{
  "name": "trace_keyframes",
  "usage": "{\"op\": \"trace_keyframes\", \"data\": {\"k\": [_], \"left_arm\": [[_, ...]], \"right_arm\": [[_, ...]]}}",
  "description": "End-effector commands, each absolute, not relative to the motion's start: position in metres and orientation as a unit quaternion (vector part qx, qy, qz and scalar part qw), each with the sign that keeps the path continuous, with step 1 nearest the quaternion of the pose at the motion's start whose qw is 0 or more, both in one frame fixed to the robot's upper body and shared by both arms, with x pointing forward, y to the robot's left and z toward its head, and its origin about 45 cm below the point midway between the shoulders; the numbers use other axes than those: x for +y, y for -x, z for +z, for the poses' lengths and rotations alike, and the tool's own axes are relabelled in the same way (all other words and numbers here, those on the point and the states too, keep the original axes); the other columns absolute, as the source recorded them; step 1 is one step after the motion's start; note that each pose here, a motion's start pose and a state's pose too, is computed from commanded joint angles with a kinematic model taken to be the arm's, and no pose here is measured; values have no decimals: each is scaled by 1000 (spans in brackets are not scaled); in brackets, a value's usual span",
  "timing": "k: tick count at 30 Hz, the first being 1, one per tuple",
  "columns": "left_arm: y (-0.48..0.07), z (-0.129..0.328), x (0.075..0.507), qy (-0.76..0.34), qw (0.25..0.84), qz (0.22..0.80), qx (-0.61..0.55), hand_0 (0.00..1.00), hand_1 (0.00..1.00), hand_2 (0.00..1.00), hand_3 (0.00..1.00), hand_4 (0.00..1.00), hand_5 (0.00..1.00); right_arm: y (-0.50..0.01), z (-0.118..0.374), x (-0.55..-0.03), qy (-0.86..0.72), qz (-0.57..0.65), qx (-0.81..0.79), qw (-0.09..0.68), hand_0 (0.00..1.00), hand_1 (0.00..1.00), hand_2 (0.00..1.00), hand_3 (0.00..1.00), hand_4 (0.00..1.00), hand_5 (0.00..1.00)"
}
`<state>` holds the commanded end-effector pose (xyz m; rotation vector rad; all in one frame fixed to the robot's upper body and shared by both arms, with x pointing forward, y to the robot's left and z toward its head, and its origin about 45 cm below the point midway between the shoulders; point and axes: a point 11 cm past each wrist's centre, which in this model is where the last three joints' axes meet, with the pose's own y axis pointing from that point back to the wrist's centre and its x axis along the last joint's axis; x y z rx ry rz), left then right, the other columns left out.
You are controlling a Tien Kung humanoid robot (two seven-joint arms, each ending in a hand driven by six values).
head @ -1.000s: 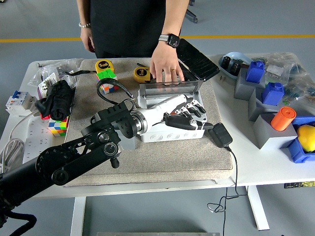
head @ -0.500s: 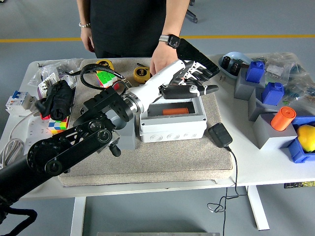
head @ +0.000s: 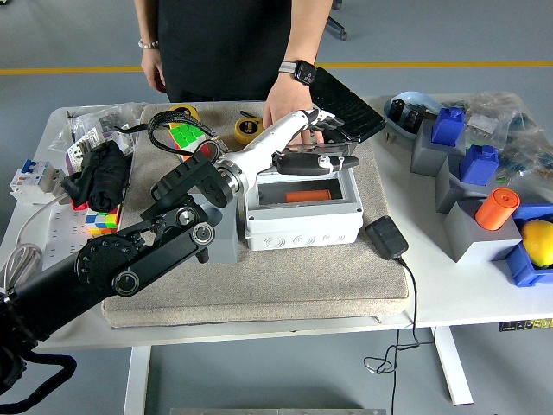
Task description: Fetch the battery,place it into the box,close the lid of the box
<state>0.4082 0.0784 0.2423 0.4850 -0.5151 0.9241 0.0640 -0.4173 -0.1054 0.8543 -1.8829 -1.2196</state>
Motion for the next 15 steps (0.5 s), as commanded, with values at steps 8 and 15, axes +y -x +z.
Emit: {"op": "trace_keyframes", "data": {"k": [8, 15], "left_arm": [[-397, 232, 75, -266, 844, 407, -228, 707, 755, 728, 744, 998, 612], [-384, 235, 62, -259, 858, 385, -221, 645, 671, 659, 719, 998, 618]], "right_arm": [[-68, -105, -417, -335, -470, -733, 361, 582, 634, 644, 575, 952, 468], [-68, -105, -416, -336, -470, -732, 360, 582, 634, 644, 575, 952, 468]]}}
